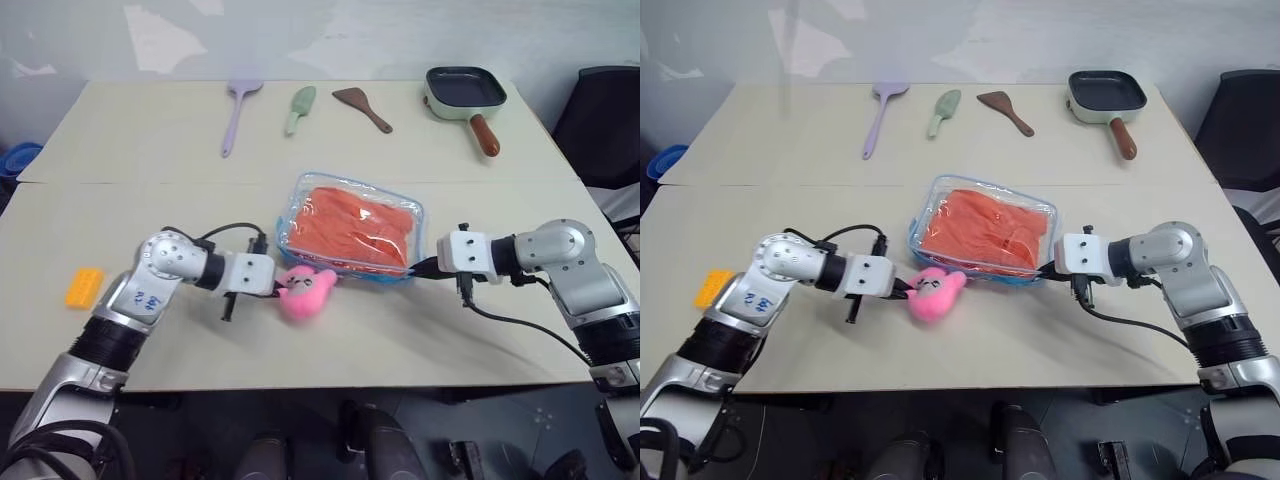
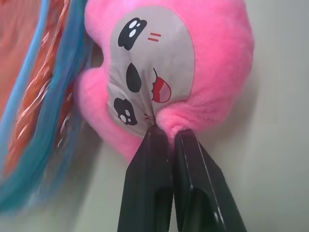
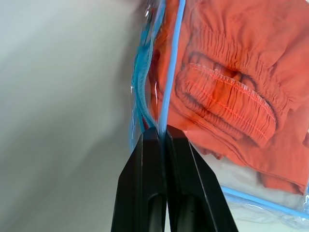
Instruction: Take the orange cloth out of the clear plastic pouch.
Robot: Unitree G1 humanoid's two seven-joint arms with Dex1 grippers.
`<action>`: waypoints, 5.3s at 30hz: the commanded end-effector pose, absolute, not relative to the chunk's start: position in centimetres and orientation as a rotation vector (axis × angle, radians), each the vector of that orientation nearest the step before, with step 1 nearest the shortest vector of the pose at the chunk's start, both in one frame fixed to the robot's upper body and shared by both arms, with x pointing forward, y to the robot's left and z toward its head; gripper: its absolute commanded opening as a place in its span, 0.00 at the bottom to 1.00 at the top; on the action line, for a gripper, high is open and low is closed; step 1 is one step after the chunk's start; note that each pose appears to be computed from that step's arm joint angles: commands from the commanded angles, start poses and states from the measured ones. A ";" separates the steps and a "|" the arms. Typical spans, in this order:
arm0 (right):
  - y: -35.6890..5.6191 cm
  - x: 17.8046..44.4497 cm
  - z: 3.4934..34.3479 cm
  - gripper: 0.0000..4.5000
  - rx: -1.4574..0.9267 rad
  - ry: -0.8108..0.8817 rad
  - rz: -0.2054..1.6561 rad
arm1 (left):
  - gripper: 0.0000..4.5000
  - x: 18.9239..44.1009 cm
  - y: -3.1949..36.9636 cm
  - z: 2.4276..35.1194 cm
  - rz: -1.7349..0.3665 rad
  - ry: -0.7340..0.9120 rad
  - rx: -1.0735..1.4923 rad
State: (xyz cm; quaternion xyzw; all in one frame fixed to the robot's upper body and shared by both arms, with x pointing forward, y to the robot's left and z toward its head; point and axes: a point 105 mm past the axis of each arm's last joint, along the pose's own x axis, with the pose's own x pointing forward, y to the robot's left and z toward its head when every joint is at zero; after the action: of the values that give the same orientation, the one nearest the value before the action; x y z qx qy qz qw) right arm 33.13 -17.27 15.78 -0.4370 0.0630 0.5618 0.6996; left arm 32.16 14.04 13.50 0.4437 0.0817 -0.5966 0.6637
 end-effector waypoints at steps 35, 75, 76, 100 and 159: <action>-17.5 25.5 19.9 0.75 -0.519 0.032 1.085 | 0.71 25.8 21.5 23.4 -1.294 0.310 0.158; -12.3 25.0 17.2 0.58 -0.441 0.035 0.953 | 0.00 33.4 4.4 18.0 -1.296 0.100 0.348; -12.2 25.7 17.1 0.58 -0.464 0.026 0.933 | 0.00 33.2 4.2 17.9 -1.291 0.099 0.356; -12.0 29.3 15.2 1.00 -0.667 0.004 0.862 | 0.00 31.4 5.1 15.2 -1.332 0.002 0.714; -14.4 30.4 13.8 0.57 -0.887 0.033 0.884 | 0.00 31.8 5.7 18.2 -1.318 -0.034 0.507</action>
State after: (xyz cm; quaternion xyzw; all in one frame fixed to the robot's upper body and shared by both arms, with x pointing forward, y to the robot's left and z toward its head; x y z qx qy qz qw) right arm 30.55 -14.22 13.05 -0.4013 0.0291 0.4148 0.8161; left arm 32.12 5.84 17.40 0.2167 0.0059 -0.6061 0.7653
